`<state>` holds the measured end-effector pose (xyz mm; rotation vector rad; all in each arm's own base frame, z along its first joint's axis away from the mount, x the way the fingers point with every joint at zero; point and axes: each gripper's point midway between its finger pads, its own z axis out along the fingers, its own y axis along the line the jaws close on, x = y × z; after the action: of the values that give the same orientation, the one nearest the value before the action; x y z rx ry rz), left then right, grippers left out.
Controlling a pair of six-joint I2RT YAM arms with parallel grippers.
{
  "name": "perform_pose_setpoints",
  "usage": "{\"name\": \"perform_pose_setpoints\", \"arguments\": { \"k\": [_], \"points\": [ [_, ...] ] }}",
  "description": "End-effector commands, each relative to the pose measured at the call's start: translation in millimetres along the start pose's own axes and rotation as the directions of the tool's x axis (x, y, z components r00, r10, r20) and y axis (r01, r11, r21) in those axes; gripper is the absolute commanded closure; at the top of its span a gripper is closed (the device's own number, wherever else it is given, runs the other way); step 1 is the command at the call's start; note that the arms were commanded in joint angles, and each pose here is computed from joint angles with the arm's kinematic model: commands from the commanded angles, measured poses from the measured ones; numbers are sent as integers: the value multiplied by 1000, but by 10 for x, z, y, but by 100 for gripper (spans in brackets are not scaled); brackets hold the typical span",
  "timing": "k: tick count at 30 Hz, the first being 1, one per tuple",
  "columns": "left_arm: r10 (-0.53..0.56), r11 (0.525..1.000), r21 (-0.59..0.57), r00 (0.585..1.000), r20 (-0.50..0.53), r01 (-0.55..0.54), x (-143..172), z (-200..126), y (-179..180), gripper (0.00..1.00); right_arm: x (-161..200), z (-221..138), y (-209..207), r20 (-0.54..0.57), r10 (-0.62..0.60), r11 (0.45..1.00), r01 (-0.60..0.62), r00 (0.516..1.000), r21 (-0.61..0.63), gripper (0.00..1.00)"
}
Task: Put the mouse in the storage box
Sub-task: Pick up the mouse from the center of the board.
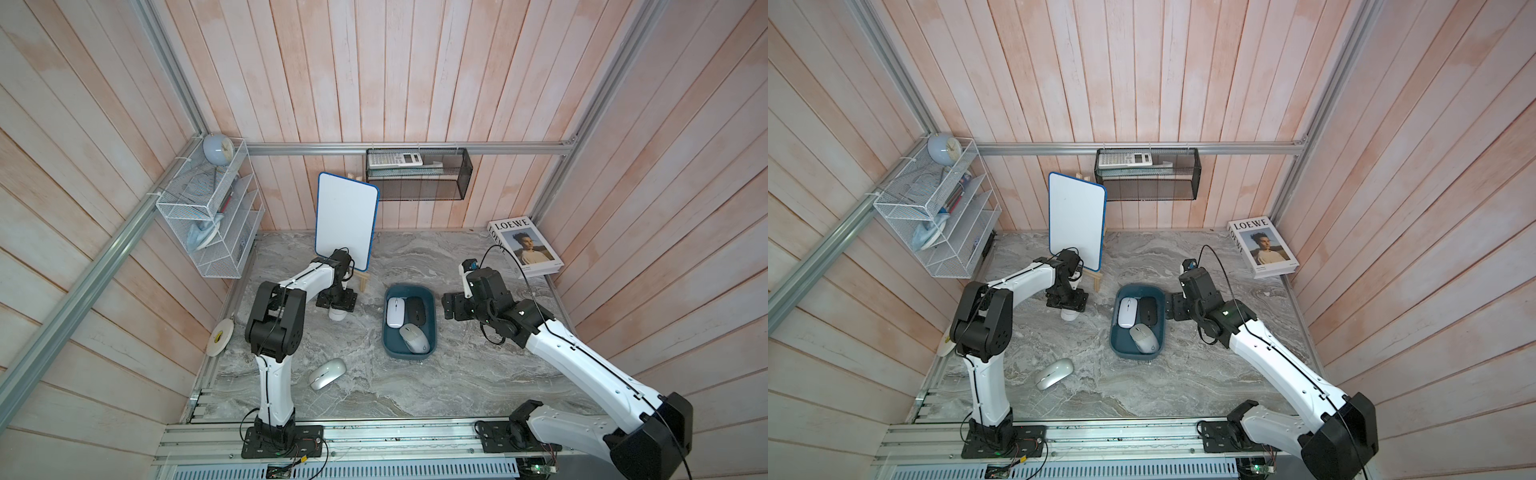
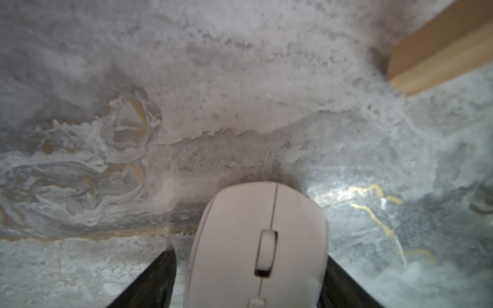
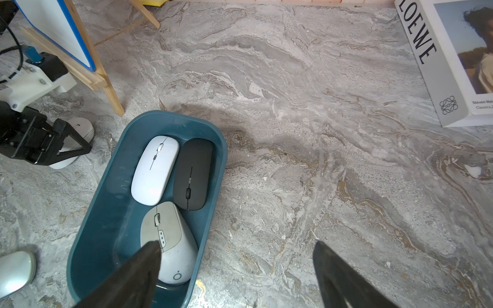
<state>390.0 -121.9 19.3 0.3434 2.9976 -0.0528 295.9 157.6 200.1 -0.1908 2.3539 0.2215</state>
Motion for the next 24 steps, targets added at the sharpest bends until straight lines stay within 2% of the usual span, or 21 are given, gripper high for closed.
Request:
{"name": "perform_pose_setpoints", "arguments": {
  "k": [1,7,11,12,13,18,24],
  "points": [
    [-14,1000,4,999,-34,15,73,125,2,25,-64,-19,9,5,23,1000,-23,1000,-5,7],
    [-47,999,9,999,-23,47,148,89,-12,41,-37,15,15,-4,26,1000,-26,1000,-6,7],
    [-66,998,12,998,-13,66,162,8,-29,62,-24,35,25,-10,33,999,-33,999,-10,7],
    [-66,998,12,998,-10,66,166,-15,-32,65,-23,34,25,-10,34,999,-34,999,-11,7],
    [-95,995,13,995,-6,95,178,-51,-39,66,-18,37,25,-11,34,999,-34,999,-12,7],
    [-110,993,43,992,61,107,178,-397,-188,67,47,97,8,-25,33,999,-33,999,-3,7],
    [-61,995,90,980,189,45,188,-1045,-892,66,123,199,25,-55,51,999,-51,997,-1,7]
  ]
}}
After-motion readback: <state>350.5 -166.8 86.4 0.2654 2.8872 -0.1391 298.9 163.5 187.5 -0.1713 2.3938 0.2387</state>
